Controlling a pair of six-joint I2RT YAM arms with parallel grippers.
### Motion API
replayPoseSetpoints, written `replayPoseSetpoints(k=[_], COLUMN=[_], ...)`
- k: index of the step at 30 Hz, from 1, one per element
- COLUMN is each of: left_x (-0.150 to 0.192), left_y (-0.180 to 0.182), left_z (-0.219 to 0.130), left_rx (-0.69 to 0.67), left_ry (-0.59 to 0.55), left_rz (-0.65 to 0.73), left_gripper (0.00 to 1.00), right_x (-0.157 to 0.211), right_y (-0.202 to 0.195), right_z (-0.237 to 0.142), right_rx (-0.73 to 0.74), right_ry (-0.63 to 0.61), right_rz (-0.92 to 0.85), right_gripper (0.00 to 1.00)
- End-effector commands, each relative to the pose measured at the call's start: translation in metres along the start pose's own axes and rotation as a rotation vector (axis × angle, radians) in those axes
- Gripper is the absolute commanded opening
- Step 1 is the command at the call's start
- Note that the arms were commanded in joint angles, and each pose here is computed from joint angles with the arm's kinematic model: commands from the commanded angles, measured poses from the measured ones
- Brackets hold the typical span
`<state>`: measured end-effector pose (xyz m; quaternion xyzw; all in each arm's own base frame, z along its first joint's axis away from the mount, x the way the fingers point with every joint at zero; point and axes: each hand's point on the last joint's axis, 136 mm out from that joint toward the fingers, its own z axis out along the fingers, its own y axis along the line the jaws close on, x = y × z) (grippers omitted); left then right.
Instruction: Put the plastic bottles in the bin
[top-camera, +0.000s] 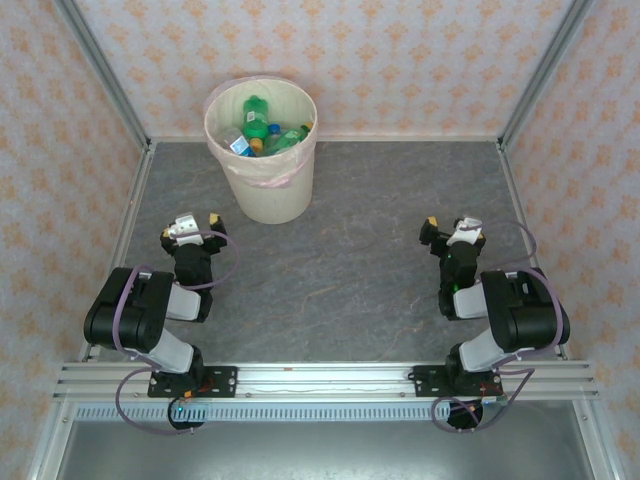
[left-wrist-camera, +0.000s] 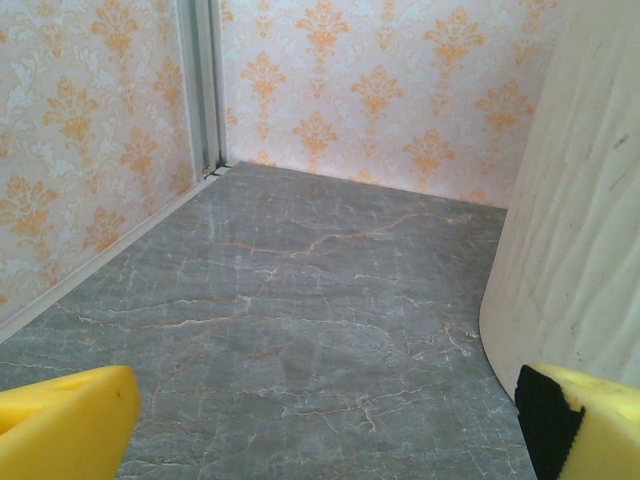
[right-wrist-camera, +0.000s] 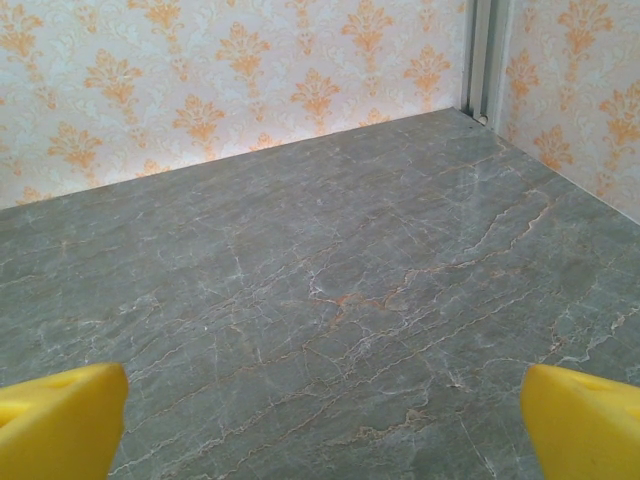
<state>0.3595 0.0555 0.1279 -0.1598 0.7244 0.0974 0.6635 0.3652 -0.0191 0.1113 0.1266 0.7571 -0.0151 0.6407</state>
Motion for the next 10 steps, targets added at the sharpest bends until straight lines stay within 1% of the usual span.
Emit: replayPoseSetpoints(k=[1,10], left_x=[-0.0077,-0.0087], left_y=[-0.0071,-0.0093], left_z=[-0.0013,-0.0023], left_rx=[0.034,0.044], left_ry=[-0.034,-0.04], left_rz=[0.008,0.016], left_gripper=[0.99,1.0], right_x=[-0.0142,-0.0143], right_y=[0.0028,0.0024], right_z=[0.0035,0.0035], right_rx=[-0.009,-0.008], right_ry=[-0.046,-0.047], right_rz=[-0.003,-0.004], right_gripper=[1.0,1.0])
